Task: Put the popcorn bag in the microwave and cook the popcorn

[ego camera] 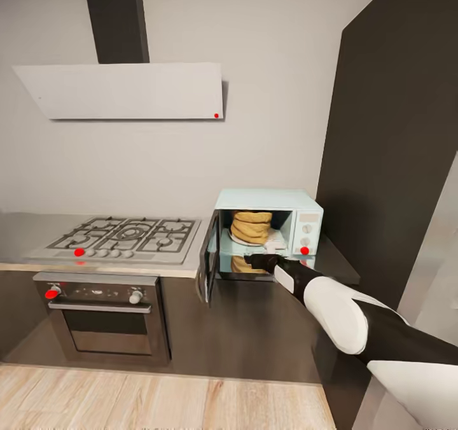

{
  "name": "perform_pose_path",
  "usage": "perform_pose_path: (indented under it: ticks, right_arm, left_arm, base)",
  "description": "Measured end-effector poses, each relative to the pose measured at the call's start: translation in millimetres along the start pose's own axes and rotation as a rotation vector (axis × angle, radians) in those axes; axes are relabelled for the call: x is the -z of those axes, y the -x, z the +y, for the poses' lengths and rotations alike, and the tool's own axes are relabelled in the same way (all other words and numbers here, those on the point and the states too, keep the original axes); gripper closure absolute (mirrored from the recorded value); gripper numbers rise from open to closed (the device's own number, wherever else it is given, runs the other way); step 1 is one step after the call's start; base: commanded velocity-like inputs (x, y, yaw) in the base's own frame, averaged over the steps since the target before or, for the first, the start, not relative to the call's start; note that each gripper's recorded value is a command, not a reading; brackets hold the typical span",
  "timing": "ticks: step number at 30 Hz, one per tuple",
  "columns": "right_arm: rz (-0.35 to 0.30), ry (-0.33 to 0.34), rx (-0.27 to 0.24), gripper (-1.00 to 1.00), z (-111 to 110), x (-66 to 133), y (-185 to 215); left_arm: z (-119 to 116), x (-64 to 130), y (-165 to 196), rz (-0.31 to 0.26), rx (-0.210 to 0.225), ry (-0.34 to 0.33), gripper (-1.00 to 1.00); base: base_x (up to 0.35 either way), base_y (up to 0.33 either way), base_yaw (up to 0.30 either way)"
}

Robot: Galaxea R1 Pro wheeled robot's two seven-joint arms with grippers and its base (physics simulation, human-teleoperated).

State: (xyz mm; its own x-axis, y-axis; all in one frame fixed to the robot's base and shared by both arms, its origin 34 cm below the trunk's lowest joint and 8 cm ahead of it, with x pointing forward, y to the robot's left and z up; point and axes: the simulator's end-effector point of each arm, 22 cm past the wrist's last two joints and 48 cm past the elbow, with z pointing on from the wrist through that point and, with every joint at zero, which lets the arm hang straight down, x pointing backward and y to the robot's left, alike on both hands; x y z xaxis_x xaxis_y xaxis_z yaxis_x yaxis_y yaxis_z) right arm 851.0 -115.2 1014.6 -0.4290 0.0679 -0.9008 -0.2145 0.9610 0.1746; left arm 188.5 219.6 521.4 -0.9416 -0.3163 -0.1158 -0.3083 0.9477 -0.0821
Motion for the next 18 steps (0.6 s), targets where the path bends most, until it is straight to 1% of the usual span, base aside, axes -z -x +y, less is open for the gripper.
perform_pose_path:
  ticks: [1, 2, 3, 5, 6, 7, 11, 13, 14, 16, 17, 18]
  right_arm:
    - [0.051, 0.025, -0.013, -1.0, -2.7, 1.9, -5.5]
    - [0.093, 0.029, -0.024, -1.0, -10.7, 5.2, -3.8]
    - [0.142, 0.017, -0.038, -1.0, -21.8, 11.6, 6.7]
    - [0.17, -0.01, -0.053, -1.0, -36.0, 23.3, 32.5]
    - [0.191, -0.033, -0.066, -1.0, -47.5, 34.5, 49.2]
    - [0.216, -0.05, -0.079, -1.0, -56.0, 42.7, 55.1]
    - [0.344, -0.096, -0.125, -1.0, -82.4, 64.4, 42.6]
    - [0.386, -0.108, -0.137, -1.0, -90.3, 68.6, 31.9]
    - [0.429, -0.119, -0.126, -1.0, -92.7, 68.2, 15.6]
    - [0.569, -0.141, -0.077, -1.0, -94.7, 67.3, -43.4]
    - [0.619, -0.144, -0.045, -1.0, -95.5, 66.6, -71.3]
    - [0.638, -0.146, -0.012, -1.0, -101.0, 65.0, -93.8]
  left_arm:
    - [0.1, 0.0, -0.1, 0.0, 0.0, 0.0, -1.0]
    - [0.2, 0.0, -0.3, 0.001, 0.0, 0.0, -1.0]
    - [0.3, 0.0, -0.6, 0.001, 0.0, 0.0, -1.0]
    - [0.3, 0.0, -0.6, 0.001, 0.001, 0.0, -1.0]
    - [0.2, 0.0, -0.5, 0.001, 0.002, 0.0, -1.0]
    - [0.2, 0.0, -0.5, 0.001, 0.002, 0.0, -1.0]
    - [0.2, 0.0, -0.6, 0.001, 0.002, 0.0, -1.0]
    - [0.5, 0.0, -0.7, 0.001, 0.002, 0.001, -1.0]
    - [1.0, 0.1, -0.7, 0.001, 0.001, 0.001, -1.0]
    - [1.2, 0.1, -0.2, 0.0, 0.0, 0.002, -1.0]
    - [1.2, 0.1, 0.2, 0.0, 0.0, 0.001, -1.0]
    - [1.2, 0.1, 0.2, -0.001, 0.0, 0.001, -1.0]
  base:
    - [-0.336, 0.0, 0.0]
    - [-0.336, 0.0, 0.0]
    - [-0.336, 0.0, 0.0]
    - [-0.336, 0.0, 0.0]
    - [-0.336, 0.0, 0.0]
    - [-0.336, 0.0, 0.0]
    - [-0.333, 0.0, 0.0]
    - [-0.259, 0.0, 0.0]
    - [-0.112, 0.0, 0.0]
    - [-0.044, 0.0, 0.0]
    - [-0.015, 0.0, 0.0]
    - [-0.008, 0.0, 0.0]
